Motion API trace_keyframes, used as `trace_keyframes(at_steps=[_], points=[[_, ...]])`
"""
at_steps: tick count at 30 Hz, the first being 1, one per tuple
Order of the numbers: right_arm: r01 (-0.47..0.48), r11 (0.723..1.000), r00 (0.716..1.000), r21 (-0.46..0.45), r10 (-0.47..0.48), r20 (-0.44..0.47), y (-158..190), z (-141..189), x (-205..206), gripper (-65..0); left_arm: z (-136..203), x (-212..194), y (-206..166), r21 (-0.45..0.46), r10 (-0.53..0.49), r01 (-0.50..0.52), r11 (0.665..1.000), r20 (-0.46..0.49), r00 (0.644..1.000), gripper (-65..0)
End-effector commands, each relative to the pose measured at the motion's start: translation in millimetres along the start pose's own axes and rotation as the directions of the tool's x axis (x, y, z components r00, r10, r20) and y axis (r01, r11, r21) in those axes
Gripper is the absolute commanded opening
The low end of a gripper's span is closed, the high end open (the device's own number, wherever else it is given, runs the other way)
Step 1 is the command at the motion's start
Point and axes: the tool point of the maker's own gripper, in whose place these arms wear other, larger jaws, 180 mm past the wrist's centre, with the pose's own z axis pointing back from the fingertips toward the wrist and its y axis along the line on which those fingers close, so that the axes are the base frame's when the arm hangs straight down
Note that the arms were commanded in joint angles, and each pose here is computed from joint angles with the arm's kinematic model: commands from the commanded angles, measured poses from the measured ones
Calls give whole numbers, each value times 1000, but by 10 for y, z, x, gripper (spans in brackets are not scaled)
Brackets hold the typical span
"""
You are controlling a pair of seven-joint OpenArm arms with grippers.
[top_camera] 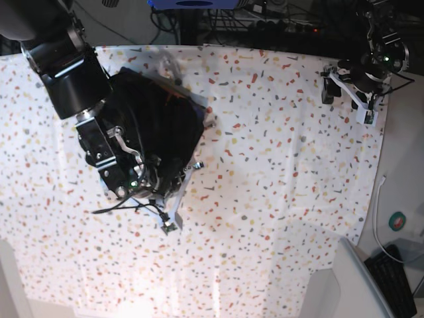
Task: Layout the t-shirt on the table in an organized manner, then fold the t-shirt properly
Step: 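Grasp the bundle corner with the right gripper and fold it over, then lower the left gripper onto the bundle edge beside the right gripper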
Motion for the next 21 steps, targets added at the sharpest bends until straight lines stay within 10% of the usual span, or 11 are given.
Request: trace_keyframes(at_steps=[1, 21], points=[[13, 1000, 997, -27, -11, 73, -141, 133, 245, -650, 36, 107, 57, 6, -13, 13, 1000, 35, 999, -194], [144, 985, 977, -100, -125, 171, -689, 362, 256, -650, 11, 184, 14, -3, -16, 17, 1000, 51, 999, -194]])
